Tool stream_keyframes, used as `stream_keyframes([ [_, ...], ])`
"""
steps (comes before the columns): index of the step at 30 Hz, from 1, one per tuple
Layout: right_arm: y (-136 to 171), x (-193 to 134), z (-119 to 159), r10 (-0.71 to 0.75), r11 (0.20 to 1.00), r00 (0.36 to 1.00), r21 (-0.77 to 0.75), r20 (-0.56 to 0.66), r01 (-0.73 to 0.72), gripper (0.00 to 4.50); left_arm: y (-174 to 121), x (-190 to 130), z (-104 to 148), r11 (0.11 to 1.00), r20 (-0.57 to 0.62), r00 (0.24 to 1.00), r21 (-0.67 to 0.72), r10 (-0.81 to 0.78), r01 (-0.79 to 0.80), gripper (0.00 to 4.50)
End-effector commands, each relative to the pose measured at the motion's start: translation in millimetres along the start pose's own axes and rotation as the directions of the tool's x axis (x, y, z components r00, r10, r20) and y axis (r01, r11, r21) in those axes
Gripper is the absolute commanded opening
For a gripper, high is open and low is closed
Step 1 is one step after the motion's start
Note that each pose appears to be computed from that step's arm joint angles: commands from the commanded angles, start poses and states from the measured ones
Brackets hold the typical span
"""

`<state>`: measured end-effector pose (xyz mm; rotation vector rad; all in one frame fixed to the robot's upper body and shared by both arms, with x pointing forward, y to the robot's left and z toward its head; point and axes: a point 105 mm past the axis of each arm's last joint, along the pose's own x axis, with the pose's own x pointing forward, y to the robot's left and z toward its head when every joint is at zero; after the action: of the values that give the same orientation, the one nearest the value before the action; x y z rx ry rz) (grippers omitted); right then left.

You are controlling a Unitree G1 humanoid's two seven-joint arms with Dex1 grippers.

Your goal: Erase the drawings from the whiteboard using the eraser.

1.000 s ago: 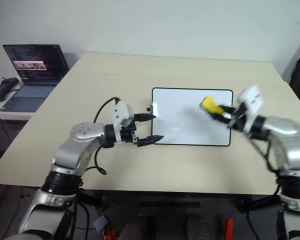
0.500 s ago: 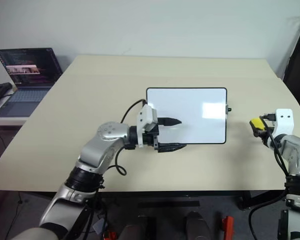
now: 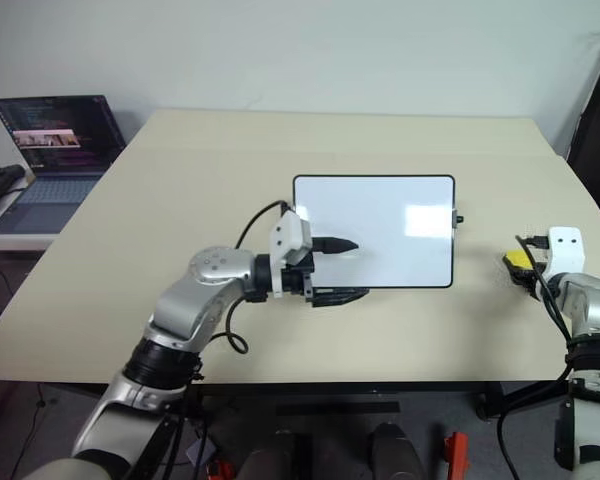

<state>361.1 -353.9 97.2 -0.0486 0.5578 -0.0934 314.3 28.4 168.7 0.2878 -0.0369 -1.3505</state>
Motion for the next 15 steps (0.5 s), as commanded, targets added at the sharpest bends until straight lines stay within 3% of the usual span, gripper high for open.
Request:
stream_keyframes([
  [1,-10.7,-9.0,22.7,-0.015,0.999,0.998,-0.028,0.068,0.017,3.68,4.8,-7.0,14.1,0.999,0.036,0.999,0.041,0.029,-0.03,4.5],
  [3,-8.7,-15.7,37.4,0.003,0.999,0.992,-0.036,0.127,0.001,4.4,13.3,-13.0,15.1,0.996,0.039,0.996,0.047,0.076,-0.078,4.5],
  [6,6.6,-32.4,74.2,0.074,0.997,0.948,-0.019,0.31,-0.072,4.46,36.4,-31.8,22.1,0.972,0.088,0.97,0.045,0.225,-0.229,4.5],
  [9,20.5,-42.5,92.0,0.104,0.993,0.891,-0.001,0.442,-0.115,4.46,66.2,-58.8,24.1,0.9,0.131,0.893,0.015,0.43,-0.435,4.5],
  [15,59.1,-22.3,69.4,0.136,0.989,0.852,-0.026,0.505,-0.143,4.46,125.3,-125.5,6.2,0.542,0.115,0.533,-0.064,0.838,-0.838,4.5],
])
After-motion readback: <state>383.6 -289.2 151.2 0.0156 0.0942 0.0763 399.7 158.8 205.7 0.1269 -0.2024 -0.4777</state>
